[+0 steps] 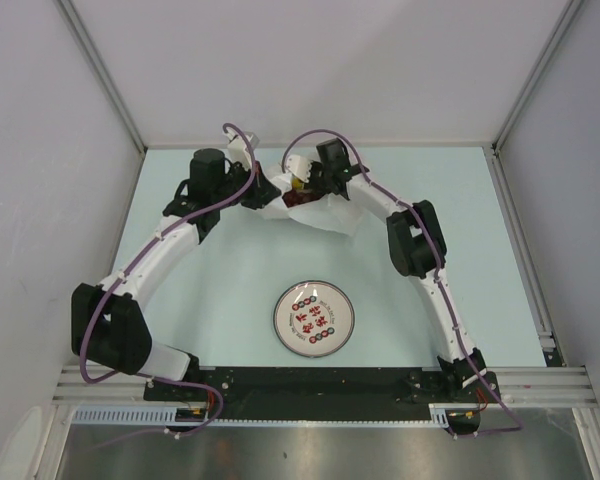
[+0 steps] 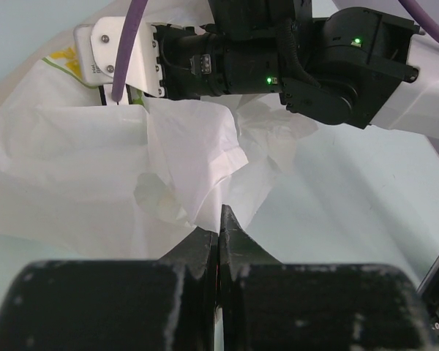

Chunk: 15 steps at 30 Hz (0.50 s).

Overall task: Take the fake fruits out of the plastic bag
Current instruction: Take out the fake fruit from the plastic bag.

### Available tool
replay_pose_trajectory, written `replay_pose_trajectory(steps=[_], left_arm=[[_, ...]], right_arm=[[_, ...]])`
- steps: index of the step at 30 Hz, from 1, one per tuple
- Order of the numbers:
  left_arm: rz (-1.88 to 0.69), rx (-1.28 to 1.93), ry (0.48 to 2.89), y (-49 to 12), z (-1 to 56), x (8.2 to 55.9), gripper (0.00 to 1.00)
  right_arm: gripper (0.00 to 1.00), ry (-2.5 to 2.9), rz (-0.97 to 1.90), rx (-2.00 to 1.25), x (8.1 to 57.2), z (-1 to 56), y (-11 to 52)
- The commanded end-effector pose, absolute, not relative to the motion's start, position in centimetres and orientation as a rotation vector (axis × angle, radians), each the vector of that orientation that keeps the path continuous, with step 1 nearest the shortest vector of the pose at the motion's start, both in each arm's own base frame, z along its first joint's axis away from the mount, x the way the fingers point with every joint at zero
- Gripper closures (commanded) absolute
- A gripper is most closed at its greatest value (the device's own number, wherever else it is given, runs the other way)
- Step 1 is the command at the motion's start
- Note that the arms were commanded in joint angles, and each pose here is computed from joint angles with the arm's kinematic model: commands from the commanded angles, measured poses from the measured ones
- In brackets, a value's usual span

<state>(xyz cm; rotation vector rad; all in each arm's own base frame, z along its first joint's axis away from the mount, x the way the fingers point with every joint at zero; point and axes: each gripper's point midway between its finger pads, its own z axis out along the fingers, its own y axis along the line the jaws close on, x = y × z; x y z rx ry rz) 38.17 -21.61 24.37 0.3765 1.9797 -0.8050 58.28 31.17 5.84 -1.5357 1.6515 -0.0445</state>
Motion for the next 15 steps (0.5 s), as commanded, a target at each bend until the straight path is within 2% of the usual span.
replay_pose_trajectory(steps=[1,5,8,9,15], left_arm=[[-0.803,0.39,1.916,-22.0,26.4,38.6,1.0],[-0.8,0.384,1.913,-22.0,26.0,38.9,1.0],[-0.809,0.387,1.891,-22.2,26.4,39.2,1.0],[-0.813,0.384,1.891,-22.2,26.4,39.2,1.0],[-0.813,0.393,1.881,-22.7,26.7,39.1,1.0]], right_arm=[[1.0,1.608,-0.065,-1.47,58.8,9.5,31.0],[1.0,1.551,0.009,-1.443,55.7,14.3,30.9],[1.0,1.567,0.081,-1.433,53.3,15.4,30.4],[1.0,1.542,0.089,-1.402,52.5,18.0,30.1],[1.0,1.547,0.194,-1.37,48.0,21.4,29.4]])
